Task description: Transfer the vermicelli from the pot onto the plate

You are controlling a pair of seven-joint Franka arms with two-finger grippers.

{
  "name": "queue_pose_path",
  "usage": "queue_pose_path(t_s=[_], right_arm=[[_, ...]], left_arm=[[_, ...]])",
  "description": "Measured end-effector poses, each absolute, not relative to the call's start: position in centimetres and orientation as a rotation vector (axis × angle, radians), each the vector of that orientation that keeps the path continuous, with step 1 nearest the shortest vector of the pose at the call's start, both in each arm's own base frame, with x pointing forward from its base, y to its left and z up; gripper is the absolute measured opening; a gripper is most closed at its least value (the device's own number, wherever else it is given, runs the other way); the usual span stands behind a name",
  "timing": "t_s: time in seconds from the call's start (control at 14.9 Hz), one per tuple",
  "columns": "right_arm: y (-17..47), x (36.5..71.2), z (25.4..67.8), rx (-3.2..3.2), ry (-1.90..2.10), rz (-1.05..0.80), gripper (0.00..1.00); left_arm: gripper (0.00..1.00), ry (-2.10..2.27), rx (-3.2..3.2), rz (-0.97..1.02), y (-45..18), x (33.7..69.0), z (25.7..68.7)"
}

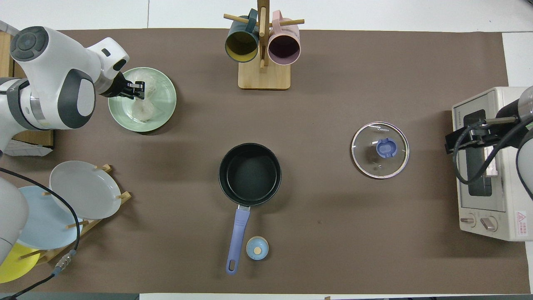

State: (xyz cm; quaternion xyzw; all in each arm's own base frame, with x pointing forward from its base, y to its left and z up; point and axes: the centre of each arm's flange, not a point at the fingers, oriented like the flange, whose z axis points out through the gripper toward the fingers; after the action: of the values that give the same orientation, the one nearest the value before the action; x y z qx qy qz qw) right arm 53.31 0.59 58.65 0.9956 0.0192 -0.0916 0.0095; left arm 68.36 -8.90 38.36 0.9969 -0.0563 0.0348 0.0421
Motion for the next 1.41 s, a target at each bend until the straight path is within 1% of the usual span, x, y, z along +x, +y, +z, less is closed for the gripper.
queue_pose_path(t_s=[0.2, 0.27, 0.54, 0.67, 0.8, 0.94, 1.07, 1.41], right_arm=[[0.3, 53.1, 58.8, 3.11, 0.052, -0.285, 1.0], [0.2, 53.1, 58.9, 3.11, 0.05, -0.285, 1.0], [0.0, 52.7, 59.7, 3.113, 0.042, -0.248, 1.0], [0.0, 52.8, 60.4, 3.116, 0.041, -0.189, 1.0], [-0.1, 53.0, 60.6, 3.117, 0.04, -0.154, 1.0], [-0.4, 53.0, 60.6, 3.117, 0.03, -0.15, 1.0], [-1.3, 53.0, 60.5, 3.118, 0.005, -0.148, 1.0], [-2.5, 53.2, 60.6, 3.12, -0.029, -0.122, 1.0]], left_arm=[[0.97, -0.176, 3.066, 0.066, -8.7, 66.3, 44.5], [1.0, -0.176, 3.072, 0.057, -8.6, 65.3, 46.7], [1.0, -0.151, 3.094, 0.043, -8.0, 61.0, 55.0], [1.0, -0.148, 3.104, 0.013, -7.9, 58.8, 57.9], [1.0, -0.149, 3.113, -0.037, -7.8, 56.6, 59.8], [1.0, -0.143, 3.121, -0.085, -7.9, 54.9, 60.4], [1.0, -0.095, 3.129, -0.112, -8.0, 53.7, 60.1], [1.0, -0.074, 3.132, -0.123, -8.1, 53.2, 59.9]])
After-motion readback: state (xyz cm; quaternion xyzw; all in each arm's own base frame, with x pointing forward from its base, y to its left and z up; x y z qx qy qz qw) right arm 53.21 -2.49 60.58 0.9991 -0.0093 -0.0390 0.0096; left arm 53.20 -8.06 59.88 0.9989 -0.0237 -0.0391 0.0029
